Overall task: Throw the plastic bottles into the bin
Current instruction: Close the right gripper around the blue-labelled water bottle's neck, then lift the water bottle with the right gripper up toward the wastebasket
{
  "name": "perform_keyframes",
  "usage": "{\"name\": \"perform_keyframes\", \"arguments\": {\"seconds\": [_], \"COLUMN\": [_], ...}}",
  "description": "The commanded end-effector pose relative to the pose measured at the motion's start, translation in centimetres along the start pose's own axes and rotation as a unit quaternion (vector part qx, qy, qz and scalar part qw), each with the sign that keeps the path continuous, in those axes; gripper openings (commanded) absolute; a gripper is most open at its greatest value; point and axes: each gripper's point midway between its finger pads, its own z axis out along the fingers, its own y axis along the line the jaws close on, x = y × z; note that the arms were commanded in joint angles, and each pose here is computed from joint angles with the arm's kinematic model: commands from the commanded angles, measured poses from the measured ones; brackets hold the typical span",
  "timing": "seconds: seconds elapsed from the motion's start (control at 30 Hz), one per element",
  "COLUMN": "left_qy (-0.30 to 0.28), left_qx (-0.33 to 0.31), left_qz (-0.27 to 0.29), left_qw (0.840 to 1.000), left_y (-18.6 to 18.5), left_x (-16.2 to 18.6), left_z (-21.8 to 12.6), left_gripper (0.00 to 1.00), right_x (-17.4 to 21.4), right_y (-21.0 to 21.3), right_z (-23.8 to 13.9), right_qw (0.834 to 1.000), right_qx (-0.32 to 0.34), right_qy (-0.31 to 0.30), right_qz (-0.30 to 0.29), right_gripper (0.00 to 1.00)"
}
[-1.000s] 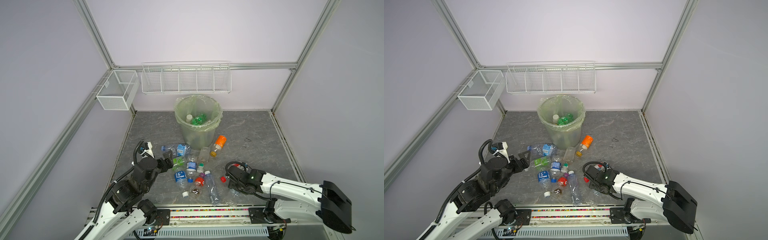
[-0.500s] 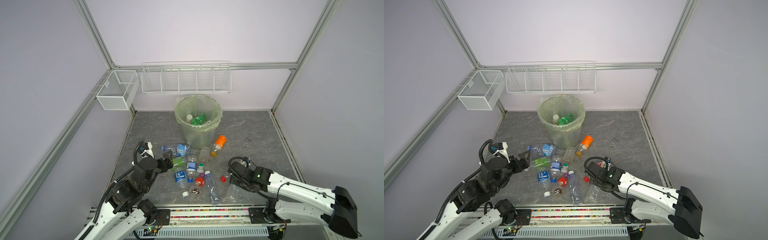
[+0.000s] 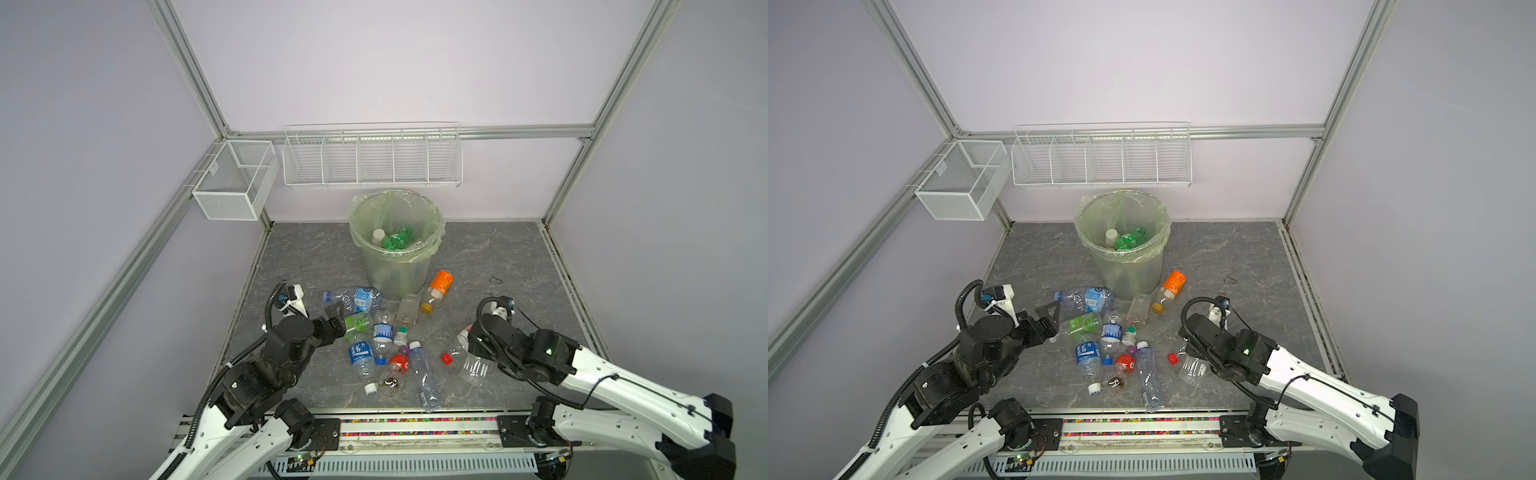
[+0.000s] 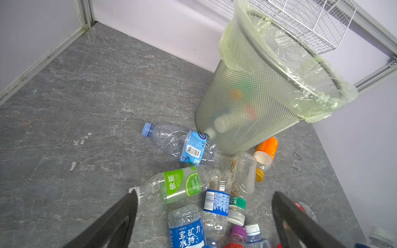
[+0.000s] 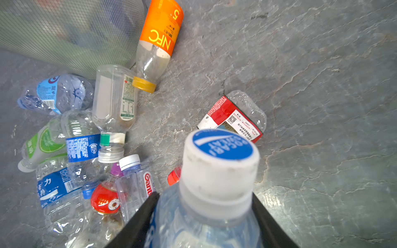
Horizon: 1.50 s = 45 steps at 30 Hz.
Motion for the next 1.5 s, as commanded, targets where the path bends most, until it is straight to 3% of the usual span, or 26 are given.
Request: {"name": "perform_keyframes", "arguments": {"seconds": [0.0,1.3,1.47], "left_qy": [0.004,0.007,0.01], "left_qx": [-0.014,-0.013,-0.014], "left_qz": [0.0,-0.004,-0.004], "left_qw": [1.0,1.0,1.0], "left_y": [0.8,0.8,0.9], "left_x": [0.5,0.9,1.0], "left_z": [0.0,0.2,0.2], "left_gripper": [0.96,0.96,0.96], "right_x": [-1.3,-2.7,-5.4], "right_y": [-1.0,-2.9,-2.2], "right_z": [-1.1,-3.0,-5.2], "right_qw": [0.999,0.997,0.992], "right_qx": [0.012,0.015,0.016], "right_qy": [-0.032,-0.072,-0.11], "right_qz": [-0.012,-0.031,-0.053], "right_gripper": [0.07,0.07,0.07]}}
